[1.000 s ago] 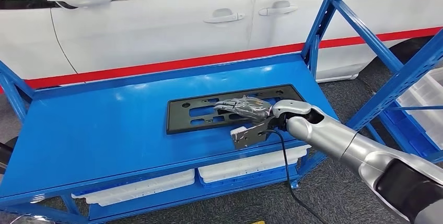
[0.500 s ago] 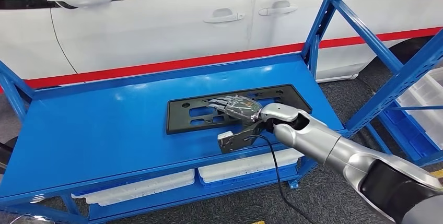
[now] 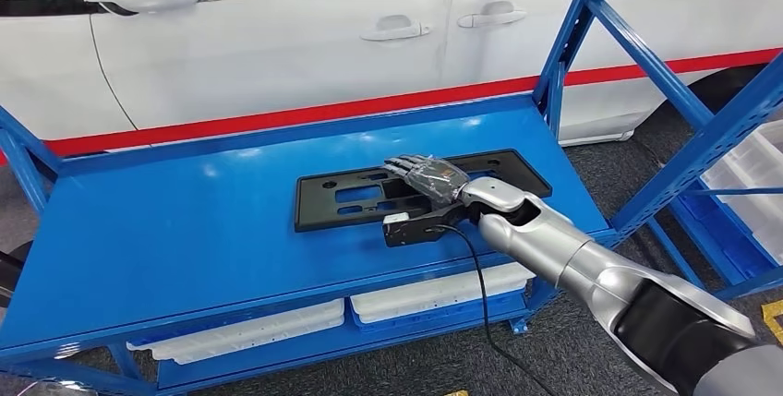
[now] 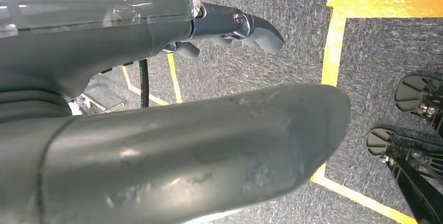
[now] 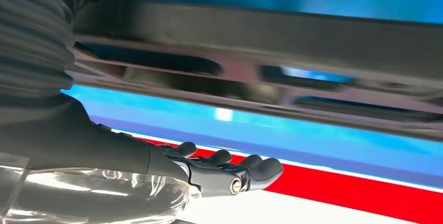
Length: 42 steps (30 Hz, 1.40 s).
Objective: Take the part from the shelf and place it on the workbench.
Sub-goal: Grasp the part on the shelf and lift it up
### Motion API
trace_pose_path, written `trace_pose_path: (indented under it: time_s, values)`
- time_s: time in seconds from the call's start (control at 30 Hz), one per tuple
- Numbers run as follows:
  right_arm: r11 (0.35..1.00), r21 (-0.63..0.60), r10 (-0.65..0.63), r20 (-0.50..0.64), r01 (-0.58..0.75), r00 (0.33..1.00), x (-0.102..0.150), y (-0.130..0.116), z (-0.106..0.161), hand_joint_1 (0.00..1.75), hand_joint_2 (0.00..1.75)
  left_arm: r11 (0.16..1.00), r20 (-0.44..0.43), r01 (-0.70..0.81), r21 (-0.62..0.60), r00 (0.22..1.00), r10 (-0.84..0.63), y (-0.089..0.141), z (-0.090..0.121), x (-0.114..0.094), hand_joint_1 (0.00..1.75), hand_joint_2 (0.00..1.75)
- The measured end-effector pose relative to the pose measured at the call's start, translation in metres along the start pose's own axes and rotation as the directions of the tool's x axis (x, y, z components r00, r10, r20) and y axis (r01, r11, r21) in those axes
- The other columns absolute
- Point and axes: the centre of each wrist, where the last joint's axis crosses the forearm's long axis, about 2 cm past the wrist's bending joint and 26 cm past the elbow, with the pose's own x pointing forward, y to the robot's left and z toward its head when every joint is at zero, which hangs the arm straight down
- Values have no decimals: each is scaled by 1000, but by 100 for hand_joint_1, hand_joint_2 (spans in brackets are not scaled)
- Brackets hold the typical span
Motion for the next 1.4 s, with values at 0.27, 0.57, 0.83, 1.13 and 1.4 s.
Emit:
trace_pose_path:
  time_s: [0.27,0.57,0.83,1.13,1.4]
  values:
    - [1000,-23,13,-118,-16,993,-18,1,4,170,175,1000,5,-3,-3,1000,3,-2,-1,-1,0,0]
    - [999,-26,16,-149,-20,989,-26,3,8,149,175,1000,6,-7,-2,1000,7,-2,-1,-1,0,0]
    - [999,-25,20,-140,-24,990,-27,5,8,162,175,1000,5,-3,-14,1000,3,-3,-1,-1,0,0]
    - [999,-23,22,-130,-25,991,-27,5,7,174,175,1000,3,0,-18,1000,0,-2,-1,-1,0,44]
    - [1000,-19,17,-107,-19,994,-23,6,5,175,175,1000,2,5,-19,1000,-5,-2,-1,-1,0,175]
